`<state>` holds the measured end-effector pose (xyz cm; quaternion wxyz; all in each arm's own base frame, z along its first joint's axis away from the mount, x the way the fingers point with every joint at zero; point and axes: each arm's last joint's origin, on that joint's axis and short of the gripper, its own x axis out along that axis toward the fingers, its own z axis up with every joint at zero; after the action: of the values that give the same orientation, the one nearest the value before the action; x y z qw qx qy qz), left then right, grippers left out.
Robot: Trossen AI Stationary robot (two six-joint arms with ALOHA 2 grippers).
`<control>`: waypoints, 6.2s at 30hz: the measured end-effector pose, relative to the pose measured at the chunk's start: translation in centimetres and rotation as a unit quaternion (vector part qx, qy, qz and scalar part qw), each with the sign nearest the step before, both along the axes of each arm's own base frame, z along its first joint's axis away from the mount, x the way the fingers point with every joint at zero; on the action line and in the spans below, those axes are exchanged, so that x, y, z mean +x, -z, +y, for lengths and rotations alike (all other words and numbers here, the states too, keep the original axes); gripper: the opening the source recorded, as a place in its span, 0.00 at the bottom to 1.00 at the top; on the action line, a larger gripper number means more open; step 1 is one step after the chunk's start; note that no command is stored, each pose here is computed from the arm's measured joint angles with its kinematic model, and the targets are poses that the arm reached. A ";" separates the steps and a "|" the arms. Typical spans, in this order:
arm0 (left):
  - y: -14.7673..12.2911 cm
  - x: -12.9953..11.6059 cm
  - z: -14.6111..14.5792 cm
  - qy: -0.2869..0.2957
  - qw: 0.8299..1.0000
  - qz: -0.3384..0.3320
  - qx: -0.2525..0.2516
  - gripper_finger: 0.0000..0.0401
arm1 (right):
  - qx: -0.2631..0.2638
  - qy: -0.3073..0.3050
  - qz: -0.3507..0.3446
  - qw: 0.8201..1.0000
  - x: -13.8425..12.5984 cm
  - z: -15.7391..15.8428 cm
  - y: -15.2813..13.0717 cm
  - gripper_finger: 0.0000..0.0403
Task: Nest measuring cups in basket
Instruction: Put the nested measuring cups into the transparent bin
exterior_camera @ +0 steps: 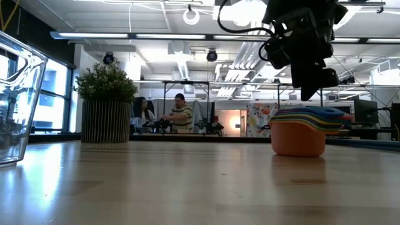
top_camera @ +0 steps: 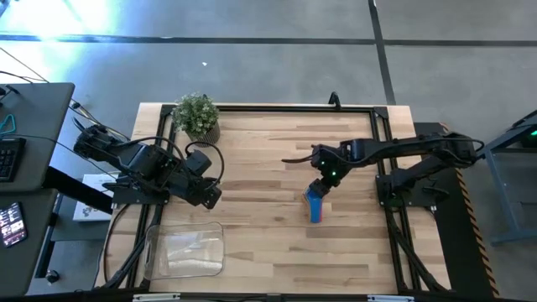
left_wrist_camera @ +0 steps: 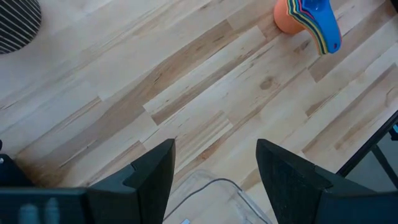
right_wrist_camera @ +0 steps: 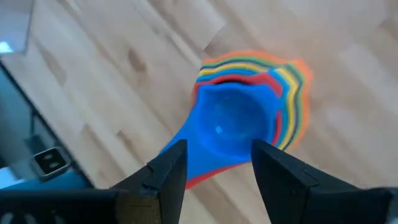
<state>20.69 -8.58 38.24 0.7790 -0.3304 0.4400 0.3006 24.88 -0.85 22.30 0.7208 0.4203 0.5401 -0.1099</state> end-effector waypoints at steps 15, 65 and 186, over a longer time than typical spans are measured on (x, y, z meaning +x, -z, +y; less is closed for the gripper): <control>0.2 -0.7 0.6 -0.001 0.999 0.037 0.014 0.54 | 0.067 0.080 -0.049 0.993 0.0 6.6 -2.2 0.42; -0.5 1.1 16.9 -0.160 0.983 0.022 0.083 0.54 | -0.076 0.000 -0.533 0.843 -0.1 4.9 -15.8 0.42; -0.5 0.8 17.6 -0.174 0.982 0.021 0.077 0.54 | -0.054 0.314 0.176 0.931 4.4 10.6 5.8 0.34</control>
<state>21.49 9.03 38.69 0.7282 -0.3347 0.3680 0.4714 29.27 9.75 16.47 0.5643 0.5031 0.4919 -0.4319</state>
